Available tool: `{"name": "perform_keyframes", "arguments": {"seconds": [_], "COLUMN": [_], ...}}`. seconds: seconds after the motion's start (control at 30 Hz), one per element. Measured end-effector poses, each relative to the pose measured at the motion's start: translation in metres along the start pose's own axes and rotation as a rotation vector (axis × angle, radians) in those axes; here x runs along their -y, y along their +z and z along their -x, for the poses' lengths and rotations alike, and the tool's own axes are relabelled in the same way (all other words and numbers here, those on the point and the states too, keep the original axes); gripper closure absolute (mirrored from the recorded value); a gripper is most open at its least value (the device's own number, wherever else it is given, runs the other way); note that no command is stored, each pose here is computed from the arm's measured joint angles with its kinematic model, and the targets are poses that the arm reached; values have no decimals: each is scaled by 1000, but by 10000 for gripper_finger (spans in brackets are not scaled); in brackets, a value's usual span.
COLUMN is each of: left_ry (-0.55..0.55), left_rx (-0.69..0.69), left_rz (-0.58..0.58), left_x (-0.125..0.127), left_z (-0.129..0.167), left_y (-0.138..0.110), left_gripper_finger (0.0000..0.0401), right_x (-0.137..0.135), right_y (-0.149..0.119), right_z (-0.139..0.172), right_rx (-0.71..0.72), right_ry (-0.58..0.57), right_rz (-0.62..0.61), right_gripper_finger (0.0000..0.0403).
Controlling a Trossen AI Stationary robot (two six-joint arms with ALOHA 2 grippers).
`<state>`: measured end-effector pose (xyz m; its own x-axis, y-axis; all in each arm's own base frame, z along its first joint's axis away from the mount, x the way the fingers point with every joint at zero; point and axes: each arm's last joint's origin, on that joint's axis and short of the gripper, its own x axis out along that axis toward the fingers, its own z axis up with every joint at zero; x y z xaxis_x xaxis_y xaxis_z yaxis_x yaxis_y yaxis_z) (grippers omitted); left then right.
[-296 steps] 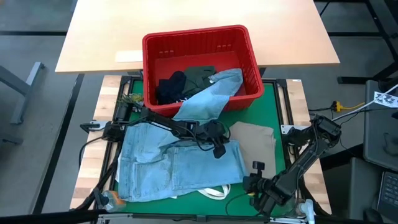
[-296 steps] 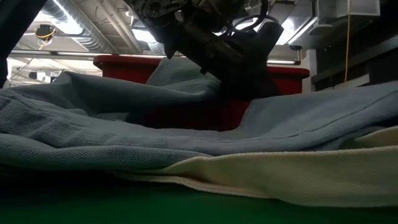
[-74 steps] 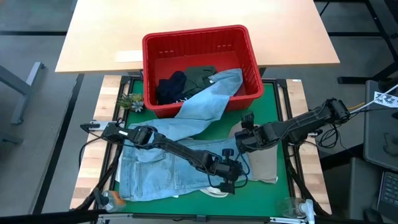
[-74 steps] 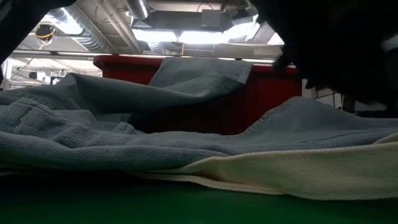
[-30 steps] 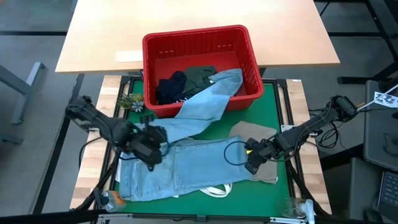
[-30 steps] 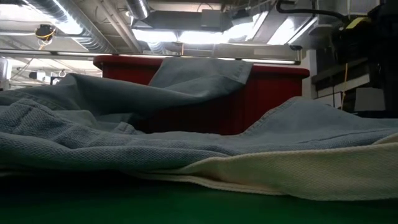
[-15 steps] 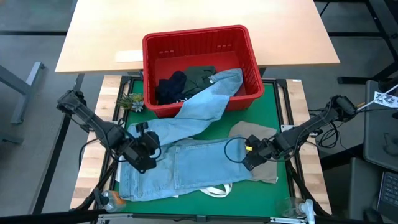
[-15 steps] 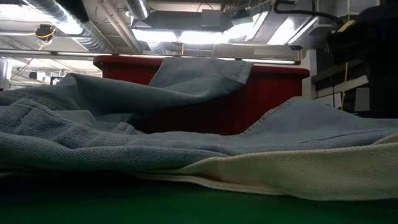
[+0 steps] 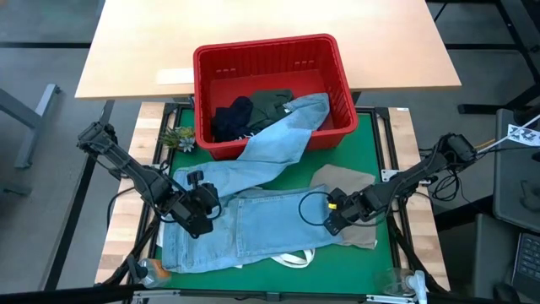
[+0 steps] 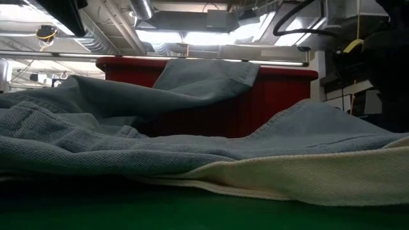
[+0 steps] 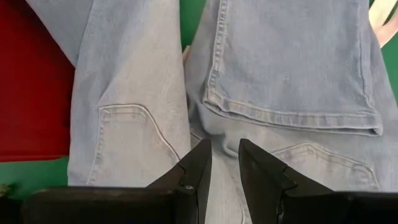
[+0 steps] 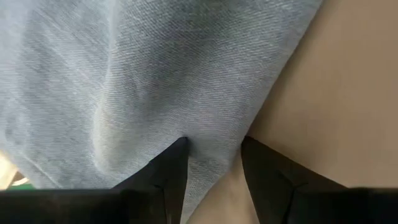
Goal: Fold Laundry from Bin
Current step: Fold the light blue pants
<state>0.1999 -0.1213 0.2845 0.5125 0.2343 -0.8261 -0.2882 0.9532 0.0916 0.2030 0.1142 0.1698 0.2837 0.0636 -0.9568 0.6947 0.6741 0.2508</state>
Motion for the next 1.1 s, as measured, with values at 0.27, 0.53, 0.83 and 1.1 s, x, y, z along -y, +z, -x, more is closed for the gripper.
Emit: {"name": "perform_keyframes", "arguments": {"seconds": [0.27, 0.53, 0.83, 1.1], "left_ry": [1, 1, -5, -14], "left_rx": [0, 0, 6, 15], "left_rz": [0, 4, 52, 60], "left_x": [0, 0, 1, 2], "left_z": [0, 0, 0, 0], "left_y": [0, 0, 1, 2], "left_gripper_finger": [323, 323, 323, 323], "right_x": [-1, 0, 11, 12], "right_y": [0, 1, 1, 0], "right_z": [-1, 11, 48, 75], "right_rx": [5, -3, -55, -157], "right_ry": [5, -11, -129, -186], "right_rz": [11, 59, 41, 26], "right_gripper_finger": [304, 385, 393, 395]}}
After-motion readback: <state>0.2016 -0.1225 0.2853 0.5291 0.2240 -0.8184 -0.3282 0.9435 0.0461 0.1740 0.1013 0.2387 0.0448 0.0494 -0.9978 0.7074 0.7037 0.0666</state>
